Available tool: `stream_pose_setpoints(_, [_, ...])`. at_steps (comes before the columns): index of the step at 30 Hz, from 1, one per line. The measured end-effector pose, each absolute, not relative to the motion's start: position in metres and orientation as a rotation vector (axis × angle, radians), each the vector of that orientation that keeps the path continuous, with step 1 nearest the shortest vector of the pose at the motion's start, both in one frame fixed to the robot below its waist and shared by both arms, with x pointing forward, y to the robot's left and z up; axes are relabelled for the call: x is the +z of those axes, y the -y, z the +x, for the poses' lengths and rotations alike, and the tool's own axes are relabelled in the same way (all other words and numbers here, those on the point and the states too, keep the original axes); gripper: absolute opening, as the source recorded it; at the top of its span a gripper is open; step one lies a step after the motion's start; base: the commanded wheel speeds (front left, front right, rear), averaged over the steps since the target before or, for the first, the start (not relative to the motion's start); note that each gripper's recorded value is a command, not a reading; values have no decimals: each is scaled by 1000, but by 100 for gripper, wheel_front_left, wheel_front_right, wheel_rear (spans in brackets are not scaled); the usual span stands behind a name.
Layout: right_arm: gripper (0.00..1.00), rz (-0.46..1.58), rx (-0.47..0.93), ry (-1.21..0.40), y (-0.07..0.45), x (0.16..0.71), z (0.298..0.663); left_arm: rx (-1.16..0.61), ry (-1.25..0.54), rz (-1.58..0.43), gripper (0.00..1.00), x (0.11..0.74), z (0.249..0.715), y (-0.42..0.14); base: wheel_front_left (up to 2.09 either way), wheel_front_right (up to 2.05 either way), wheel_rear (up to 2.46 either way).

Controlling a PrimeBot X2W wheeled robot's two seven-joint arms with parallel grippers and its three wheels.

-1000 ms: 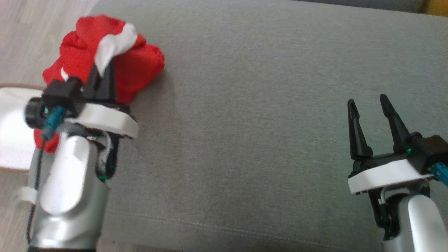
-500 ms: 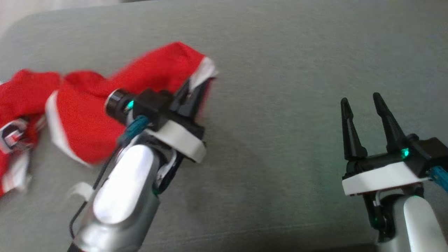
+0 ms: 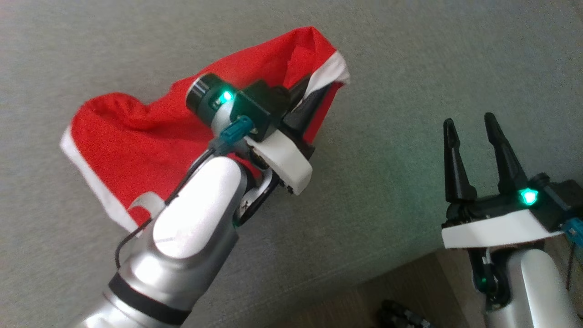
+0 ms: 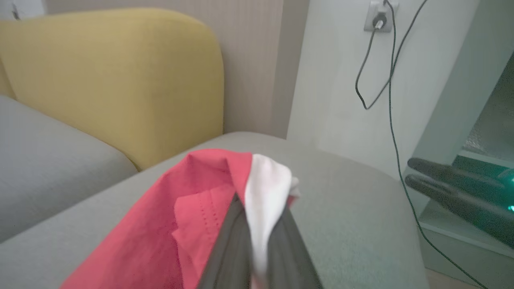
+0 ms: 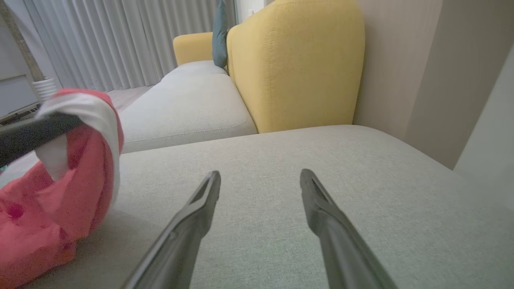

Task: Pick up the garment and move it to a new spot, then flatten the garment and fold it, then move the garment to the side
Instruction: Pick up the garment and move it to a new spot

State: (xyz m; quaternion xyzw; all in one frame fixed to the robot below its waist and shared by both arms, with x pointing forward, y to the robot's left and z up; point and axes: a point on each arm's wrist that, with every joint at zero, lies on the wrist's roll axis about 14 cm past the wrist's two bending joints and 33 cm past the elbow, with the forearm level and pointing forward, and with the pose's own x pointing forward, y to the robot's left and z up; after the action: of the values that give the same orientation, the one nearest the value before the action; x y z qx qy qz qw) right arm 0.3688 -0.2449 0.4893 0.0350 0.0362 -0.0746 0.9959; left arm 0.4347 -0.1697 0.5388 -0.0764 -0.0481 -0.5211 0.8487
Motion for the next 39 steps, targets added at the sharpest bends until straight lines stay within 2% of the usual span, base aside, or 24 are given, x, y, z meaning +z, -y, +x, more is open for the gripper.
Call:
stream_pose_setpoints(4, [100,59,-178,-81,254,483,370,-1138,-55,-147,0,487,430,184,0,0,0])
stream_pose_setpoints(5, [100,59,-182,-79,255,482,371,-1142,-87,-140,31,476,429,185,0,0,0])
stream_pose_setpoints(6, [100,58,-185,-77,257,481,372,-1145,-111,-138,91,468,428,186,0,0,0])
stream_pose_setpoints(7, [100,57,-186,-78,257,480,373,-1149,-129,-132,100,461,426,186,0,0,0])
stream_pose_setpoints(12, [100,70,-161,-99,249,470,378,-1158,-101,-123,100,462,418,178,0,0,0])
stream_pose_setpoints(17, [100,71,-107,-91,234,471,387,-1049,-16,-143,100,482,422,147,0,0,0])
stream_pose_setpoints(29, [100,71,70,-57,178,489,416,-455,29,-127,100,497,467,-27,0,0,0])
stream_pose_setpoints(34, [100,65,127,-42,158,499,420,-237,34,-117,100,501,457,-104,0,0,0])
stream_pose_setpoints(39, [100,59,153,-54,149,500,410,-107,15,-93,100,496,433,-157,0,0,0])
